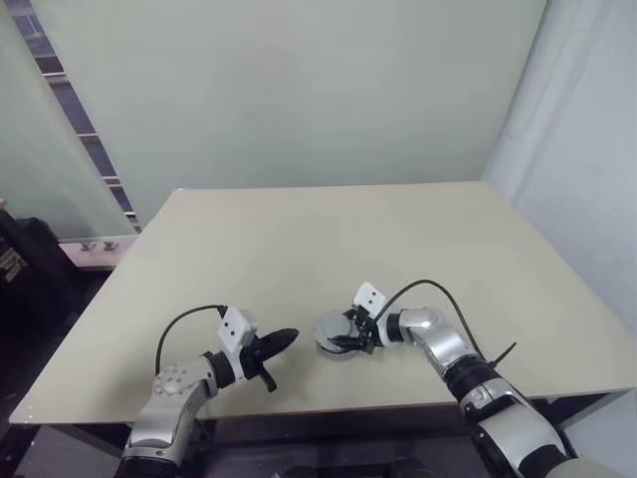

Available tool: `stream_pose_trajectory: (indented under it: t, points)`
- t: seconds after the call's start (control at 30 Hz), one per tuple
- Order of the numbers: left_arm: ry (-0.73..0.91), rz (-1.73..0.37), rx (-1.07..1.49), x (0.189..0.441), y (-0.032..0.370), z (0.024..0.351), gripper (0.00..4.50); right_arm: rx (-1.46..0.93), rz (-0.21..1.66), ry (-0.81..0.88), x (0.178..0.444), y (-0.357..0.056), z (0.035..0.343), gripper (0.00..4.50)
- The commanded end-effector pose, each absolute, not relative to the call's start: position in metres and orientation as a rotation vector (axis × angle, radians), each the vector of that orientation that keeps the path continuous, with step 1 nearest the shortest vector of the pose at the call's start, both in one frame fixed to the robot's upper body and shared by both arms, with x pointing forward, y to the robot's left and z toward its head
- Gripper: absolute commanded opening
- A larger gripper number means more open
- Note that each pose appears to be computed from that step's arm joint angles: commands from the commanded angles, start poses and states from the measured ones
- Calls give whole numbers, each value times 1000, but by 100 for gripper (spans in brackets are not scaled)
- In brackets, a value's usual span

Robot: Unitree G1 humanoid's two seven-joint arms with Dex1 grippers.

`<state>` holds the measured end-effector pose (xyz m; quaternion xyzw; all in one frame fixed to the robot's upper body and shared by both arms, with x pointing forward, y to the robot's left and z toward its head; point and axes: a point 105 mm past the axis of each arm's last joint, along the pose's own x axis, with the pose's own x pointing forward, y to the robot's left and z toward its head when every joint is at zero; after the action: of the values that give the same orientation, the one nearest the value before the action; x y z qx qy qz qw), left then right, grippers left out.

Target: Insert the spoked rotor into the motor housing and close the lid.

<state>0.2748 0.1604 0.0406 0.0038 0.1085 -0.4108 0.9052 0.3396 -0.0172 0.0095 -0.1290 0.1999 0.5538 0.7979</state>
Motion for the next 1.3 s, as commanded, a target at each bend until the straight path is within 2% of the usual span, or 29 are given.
stream_pose_trajectory:
  t: [0.03, 0.67, 1.3]
  points:
    - [170, -861, 32, 279, 159, 55, 0, -305, 1192, 391, 347, -14, 22, 319]
    - [170, -872, 27, 280, 157, 55, 0, -361, 1288, 439, 339, -19, 21, 319]
    - [167, -880, 25, 281, 153, 55, 0, -451, 1243, 496, 336, -23, 6, 319]
